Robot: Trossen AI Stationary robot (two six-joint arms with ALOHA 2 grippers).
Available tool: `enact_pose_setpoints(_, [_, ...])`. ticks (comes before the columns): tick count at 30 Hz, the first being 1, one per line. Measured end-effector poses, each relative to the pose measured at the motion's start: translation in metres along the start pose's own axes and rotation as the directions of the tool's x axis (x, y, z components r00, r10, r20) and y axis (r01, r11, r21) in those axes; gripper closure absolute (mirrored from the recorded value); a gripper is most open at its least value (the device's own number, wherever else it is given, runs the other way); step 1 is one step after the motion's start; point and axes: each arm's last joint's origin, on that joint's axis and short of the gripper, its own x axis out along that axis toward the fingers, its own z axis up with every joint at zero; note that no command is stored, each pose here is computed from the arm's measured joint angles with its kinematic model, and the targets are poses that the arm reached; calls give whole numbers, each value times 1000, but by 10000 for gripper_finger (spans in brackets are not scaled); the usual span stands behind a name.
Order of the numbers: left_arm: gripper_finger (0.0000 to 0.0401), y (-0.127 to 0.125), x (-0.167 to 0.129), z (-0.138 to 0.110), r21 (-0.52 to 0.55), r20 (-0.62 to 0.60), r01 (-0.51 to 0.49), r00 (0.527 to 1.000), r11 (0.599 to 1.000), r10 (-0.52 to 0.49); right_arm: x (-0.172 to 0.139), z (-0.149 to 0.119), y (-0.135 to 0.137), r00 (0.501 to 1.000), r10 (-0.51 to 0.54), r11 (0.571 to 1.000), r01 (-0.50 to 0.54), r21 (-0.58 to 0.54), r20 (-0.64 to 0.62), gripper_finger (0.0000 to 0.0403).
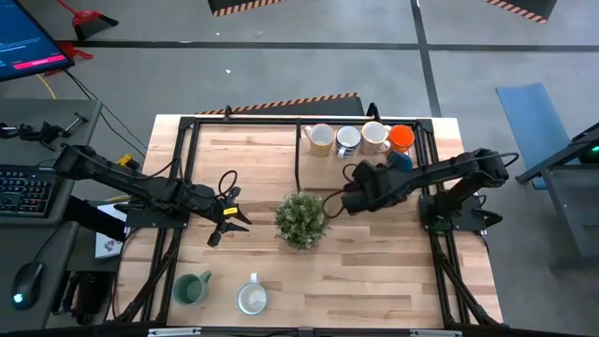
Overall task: Place coffee mugs
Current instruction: Put the black mug on the shelf
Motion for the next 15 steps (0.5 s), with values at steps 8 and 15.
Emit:
enact_pose_setpoints(8, [311, 0, 0, 0, 24, 0, -1, 1000, 1000, 1, 29, 13, 0, 991, 128, 991, -129, -18, -43, 403])
enact_pose_setpoints(15, [311, 0, 0, 0, 5, 1, 0, 1000, 1000, 0, 53, 21, -7, 982, 162, 986, -164, -19, -97, 403])
